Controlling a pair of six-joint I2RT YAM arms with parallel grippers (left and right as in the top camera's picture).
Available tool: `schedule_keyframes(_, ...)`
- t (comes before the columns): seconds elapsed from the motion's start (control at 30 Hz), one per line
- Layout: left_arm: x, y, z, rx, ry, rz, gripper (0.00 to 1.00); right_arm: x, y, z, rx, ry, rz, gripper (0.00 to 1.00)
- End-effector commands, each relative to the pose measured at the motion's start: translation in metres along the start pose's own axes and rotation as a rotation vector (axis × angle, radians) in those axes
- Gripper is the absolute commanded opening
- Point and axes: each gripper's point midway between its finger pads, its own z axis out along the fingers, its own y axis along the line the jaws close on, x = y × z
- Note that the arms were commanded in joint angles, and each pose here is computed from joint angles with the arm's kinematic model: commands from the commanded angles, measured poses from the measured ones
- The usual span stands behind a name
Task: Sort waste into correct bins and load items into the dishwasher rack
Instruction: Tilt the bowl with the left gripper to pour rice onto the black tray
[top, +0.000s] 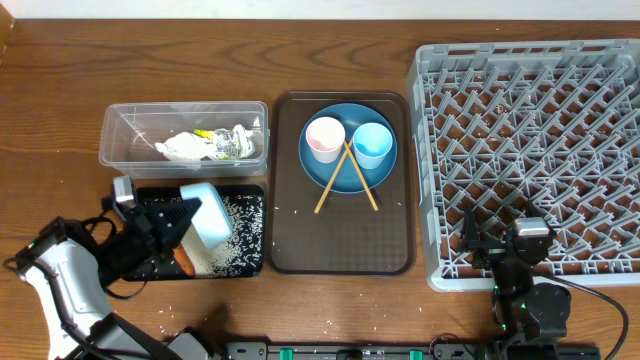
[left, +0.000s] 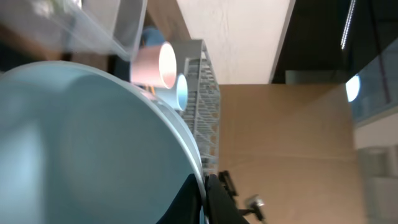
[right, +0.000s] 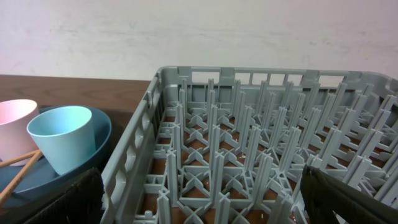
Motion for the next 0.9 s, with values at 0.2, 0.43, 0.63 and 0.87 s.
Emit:
schedule_keyframes(0.2, -0.003, 0.005, 0.002, -0.019, 0.005, 0.069, 0.06, 0.001, -0.002, 0.000, 0.008, 0.004, -0.014, 0.99)
schedule_keyframes(0.43, 0.001, 0.002, 0.002, -0.006, 0.012, 0.072, 0.06, 0.001, -0.002, 0.000, 0.008, 0.004, -0.014, 0.99)
schedule_keyframes(0.63, 0.002, 0.016, 0.001, -0.082, 0.035, 0.119, 0.06, 0.001, -0.002, 0.000, 0.008, 0.004, -0.014, 0.99)
schedule_keyframes(0.87, 0.005, 0.020, 0.001, -0.105, 0.048, 0.105, 0.06, 0.001, -0.002, 0.000, 0.008, 0.004, -0.014, 0.99)
